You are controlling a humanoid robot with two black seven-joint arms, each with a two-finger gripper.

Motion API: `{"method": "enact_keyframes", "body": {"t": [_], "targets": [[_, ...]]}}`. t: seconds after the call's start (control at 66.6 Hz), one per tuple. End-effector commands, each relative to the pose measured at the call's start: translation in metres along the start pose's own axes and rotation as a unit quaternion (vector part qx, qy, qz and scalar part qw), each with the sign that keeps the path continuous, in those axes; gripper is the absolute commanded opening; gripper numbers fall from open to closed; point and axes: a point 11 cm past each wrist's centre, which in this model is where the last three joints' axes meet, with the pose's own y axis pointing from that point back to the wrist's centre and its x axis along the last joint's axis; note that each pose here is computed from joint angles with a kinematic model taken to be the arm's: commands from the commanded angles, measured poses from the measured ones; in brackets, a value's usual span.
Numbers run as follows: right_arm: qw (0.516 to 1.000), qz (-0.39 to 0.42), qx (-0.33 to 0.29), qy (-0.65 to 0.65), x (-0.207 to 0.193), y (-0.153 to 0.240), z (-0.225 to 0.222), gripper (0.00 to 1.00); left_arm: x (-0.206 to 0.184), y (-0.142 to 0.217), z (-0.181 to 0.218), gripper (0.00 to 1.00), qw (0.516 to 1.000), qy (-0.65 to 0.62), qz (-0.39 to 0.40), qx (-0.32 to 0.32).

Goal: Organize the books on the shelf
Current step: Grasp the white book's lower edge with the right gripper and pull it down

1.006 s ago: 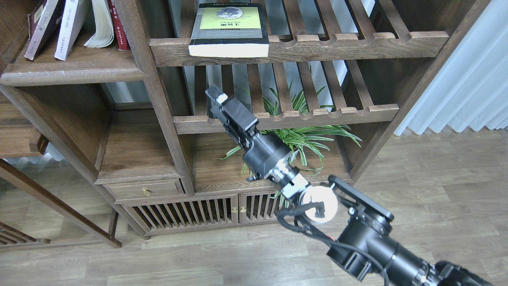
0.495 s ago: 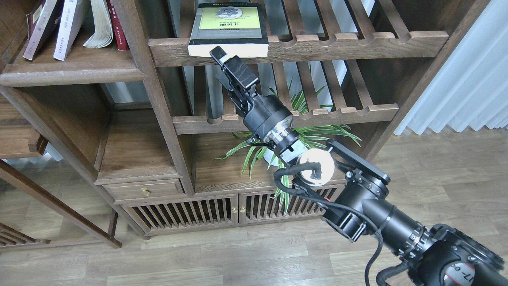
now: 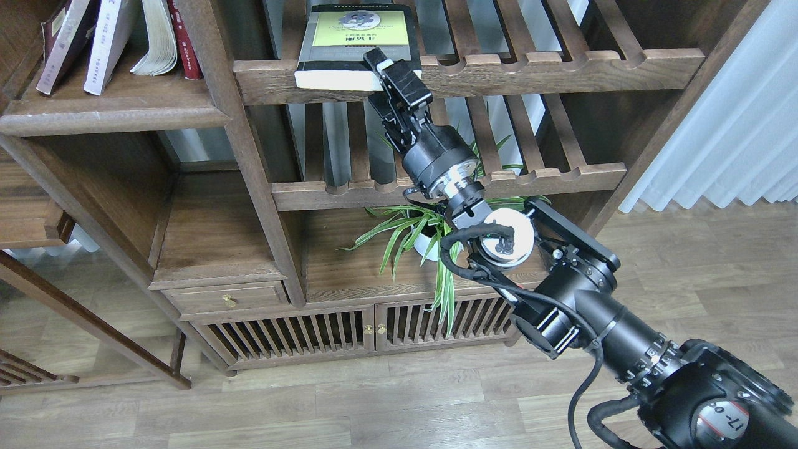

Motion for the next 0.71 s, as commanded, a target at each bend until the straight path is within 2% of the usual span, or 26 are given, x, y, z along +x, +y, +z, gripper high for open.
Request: {"method": "enact_keyframes", "body": {"t": [0.0,0.03,0.24,0.33,0.345,0.405,0.6,0.691], "targets": [[0.999,-0.032,0.001,-0.012,-0.007,0.002,0.002,0.10,0.000,0.000,0.000,0.67,1.000,0.000,0.000,0.000],[0.999,-0.043,-0.003,-0.014,-0.008,0.003,0.004,0.05,0.000,0.000,0.000,0.67,1.000,0.000,0.000,0.000],[0.994,-0.095,-0.050,-0.034,-0.027,0.015,0.035,0.05,-0.012,-0.016,0.000,0.67,1.000,0.008,-0.021,-0.007],[0.989,-0.121,-0.061,-0.058,-0.037,0.027,0.045,0.04,-0.035,-0.040,-0.001,0.67,0.998,0.022,-0.057,-0.014],[0.986,-0.133,-0.066,-0.071,-0.041,0.035,0.050,0.04,-0.050,-0.054,-0.002,0.67,0.996,0.029,-0.080,-0.018],[0.982,-0.151,-0.072,-0.085,-0.046,0.045,0.055,0.04,-0.071,-0.072,-0.007,0.67,0.993,0.038,-0.110,-0.016],[0.968,-0.195,-0.090,-0.126,-0.036,0.084,0.072,0.04,-0.106,-0.083,-0.055,0.67,0.983,0.083,-0.156,0.046],[0.978,-0.148,-0.120,-0.090,-0.003,0.112,0.068,0.03,-0.119,-0.083,-0.072,0.66,0.975,0.108,-0.174,0.083]]}}
